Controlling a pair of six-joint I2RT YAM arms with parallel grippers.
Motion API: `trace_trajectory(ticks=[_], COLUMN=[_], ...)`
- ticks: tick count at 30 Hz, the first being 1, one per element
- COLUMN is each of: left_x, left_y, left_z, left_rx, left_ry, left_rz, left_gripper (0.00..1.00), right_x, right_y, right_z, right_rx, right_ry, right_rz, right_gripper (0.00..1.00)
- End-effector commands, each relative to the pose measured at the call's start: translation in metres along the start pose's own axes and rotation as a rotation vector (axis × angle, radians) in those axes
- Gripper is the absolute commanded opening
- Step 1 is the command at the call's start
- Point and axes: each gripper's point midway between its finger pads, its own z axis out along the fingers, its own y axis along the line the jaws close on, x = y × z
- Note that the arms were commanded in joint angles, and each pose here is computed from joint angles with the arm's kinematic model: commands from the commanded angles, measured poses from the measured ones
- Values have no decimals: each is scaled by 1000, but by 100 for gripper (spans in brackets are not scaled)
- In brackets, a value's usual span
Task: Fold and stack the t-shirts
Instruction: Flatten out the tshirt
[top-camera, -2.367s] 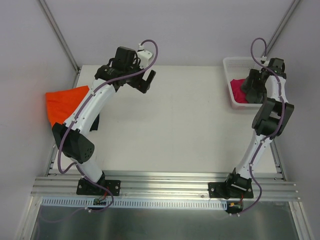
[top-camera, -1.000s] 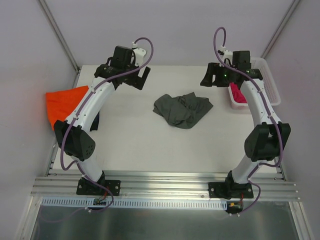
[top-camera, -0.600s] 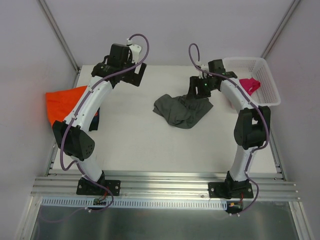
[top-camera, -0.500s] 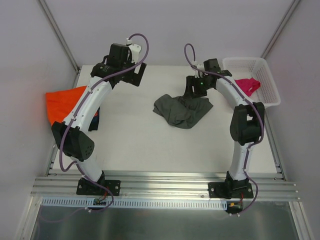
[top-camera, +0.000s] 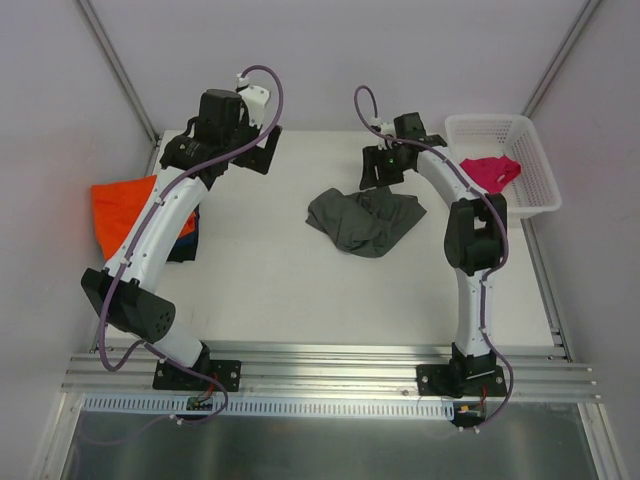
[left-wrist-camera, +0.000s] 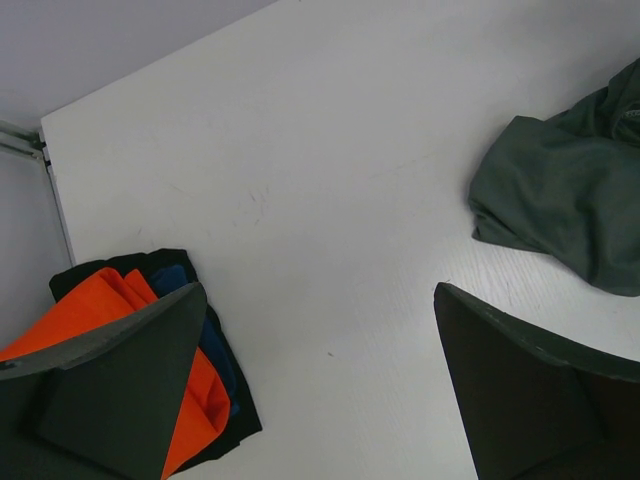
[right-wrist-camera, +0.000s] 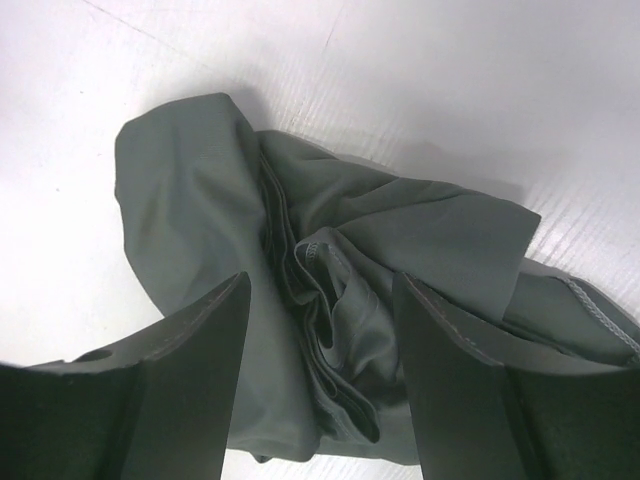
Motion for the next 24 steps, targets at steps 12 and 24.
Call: trace_trajectory(ticks=[12, 24], left_x=[-10, -3], left_y=[13, 19], left_z=[-14, -16], left_rx=[-42, -60], left_ry=[-43, -31], left_rz=[7, 9], left_gripper=[99, 99], right_x=[14, 23], right_y=[-2, -18], right_z=[18, 32], right_rx=[43, 90], right_ry=[42, 78], right_rz=[-78, -97], right_gripper=[54, 2])
